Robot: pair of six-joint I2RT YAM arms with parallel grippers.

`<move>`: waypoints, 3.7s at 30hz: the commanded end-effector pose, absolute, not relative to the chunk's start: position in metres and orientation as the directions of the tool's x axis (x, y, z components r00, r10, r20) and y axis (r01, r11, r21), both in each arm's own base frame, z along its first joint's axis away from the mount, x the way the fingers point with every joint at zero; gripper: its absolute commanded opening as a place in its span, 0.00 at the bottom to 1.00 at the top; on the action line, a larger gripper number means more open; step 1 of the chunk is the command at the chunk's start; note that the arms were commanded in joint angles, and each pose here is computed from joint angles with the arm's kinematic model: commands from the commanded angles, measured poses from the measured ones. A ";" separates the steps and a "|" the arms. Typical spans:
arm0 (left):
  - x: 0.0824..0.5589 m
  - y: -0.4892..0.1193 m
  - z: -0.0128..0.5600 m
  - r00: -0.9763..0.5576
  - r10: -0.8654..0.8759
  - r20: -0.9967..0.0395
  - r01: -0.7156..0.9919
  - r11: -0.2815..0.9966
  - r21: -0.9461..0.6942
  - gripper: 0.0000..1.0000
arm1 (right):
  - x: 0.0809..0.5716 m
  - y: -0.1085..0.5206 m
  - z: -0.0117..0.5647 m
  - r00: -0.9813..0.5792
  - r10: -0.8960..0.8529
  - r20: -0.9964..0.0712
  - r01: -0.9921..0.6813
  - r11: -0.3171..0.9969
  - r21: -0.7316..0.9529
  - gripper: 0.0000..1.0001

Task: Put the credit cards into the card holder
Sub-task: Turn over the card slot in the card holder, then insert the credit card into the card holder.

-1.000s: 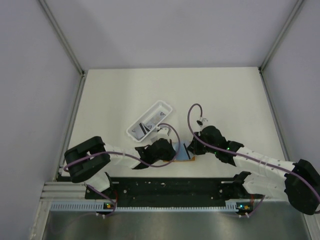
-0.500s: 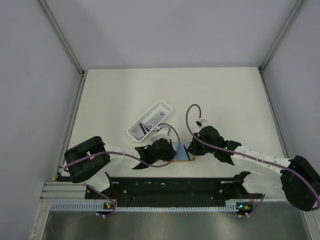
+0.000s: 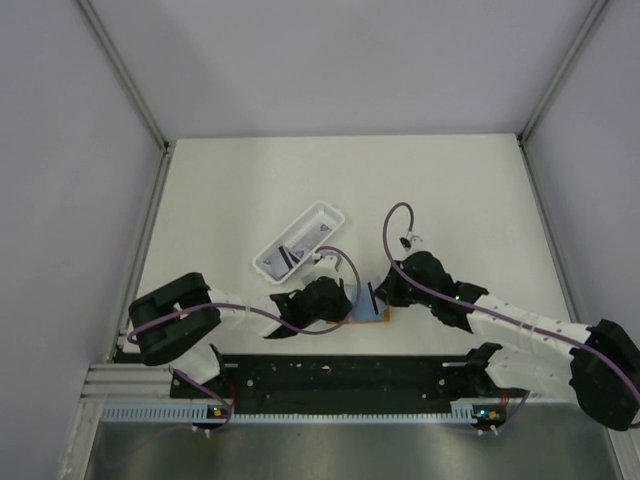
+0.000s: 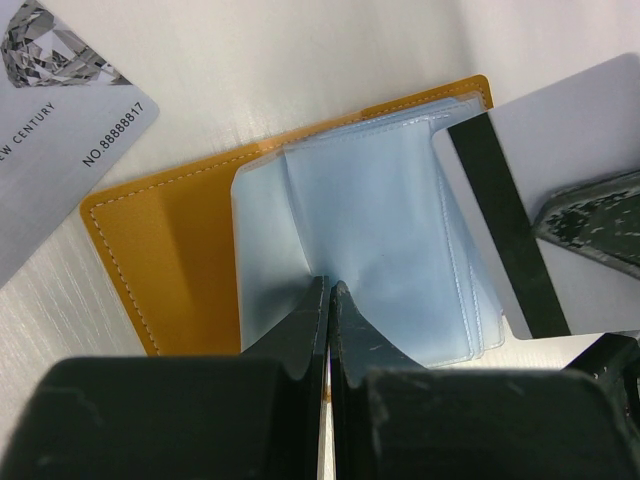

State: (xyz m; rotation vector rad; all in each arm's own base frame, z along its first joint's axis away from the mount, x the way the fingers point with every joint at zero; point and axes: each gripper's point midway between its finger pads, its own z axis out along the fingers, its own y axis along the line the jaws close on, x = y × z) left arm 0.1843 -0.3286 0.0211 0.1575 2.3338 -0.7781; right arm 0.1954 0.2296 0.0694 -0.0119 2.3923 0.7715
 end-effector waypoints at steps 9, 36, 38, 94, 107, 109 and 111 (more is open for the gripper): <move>0.164 -0.290 -0.023 -0.828 0.039 -0.559 0.280 0.893 -0.353 0.00 | 0.200 0.223 0.073 -0.793 0.245 -0.559 -0.131 0.826 0.548 0.00; 0.165 -0.291 -0.020 -0.826 0.033 -0.563 0.279 0.892 -0.357 0.00 | 0.194 0.241 0.066 -0.835 0.189 -0.517 -0.177 0.796 0.578 0.00; 0.165 -0.291 -0.018 -0.826 0.030 -0.563 0.278 0.890 -0.361 0.00 | 0.192 0.242 0.065 -0.839 0.185 -0.511 -0.181 0.793 0.583 0.00; 0.174 -0.276 0.069 -0.723 -0.102 -0.683 0.303 0.842 -0.446 0.00 | 0.187 0.312 0.049 -0.893 0.123 -0.433 -0.259 0.646 0.718 0.00; 0.161 -0.262 0.019 -0.777 -0.063 -0.626 0.262 0.872 -0.413 0.00 | 0.187 0.308 0.058 -0.875 0.143 -0.462 -0.277 0.634 0.722 0.00; 0.160 -0.260 0.016 -0.780 -0.062 -0.623 0.257 0.875 -0.409 0.00 | 0.188 0.306 0.058 -0.869 0.152 -0.470 -0.276 0.639 0.718 0.00; 0.159 -0.258 0.015 -0.783 -0.062 -0.620 0.254 0.876 -0.409 0.00 | 0.190 0.303 0.059 -0.861 0.170 -0.479 -0.270 0.646 0.714 0.00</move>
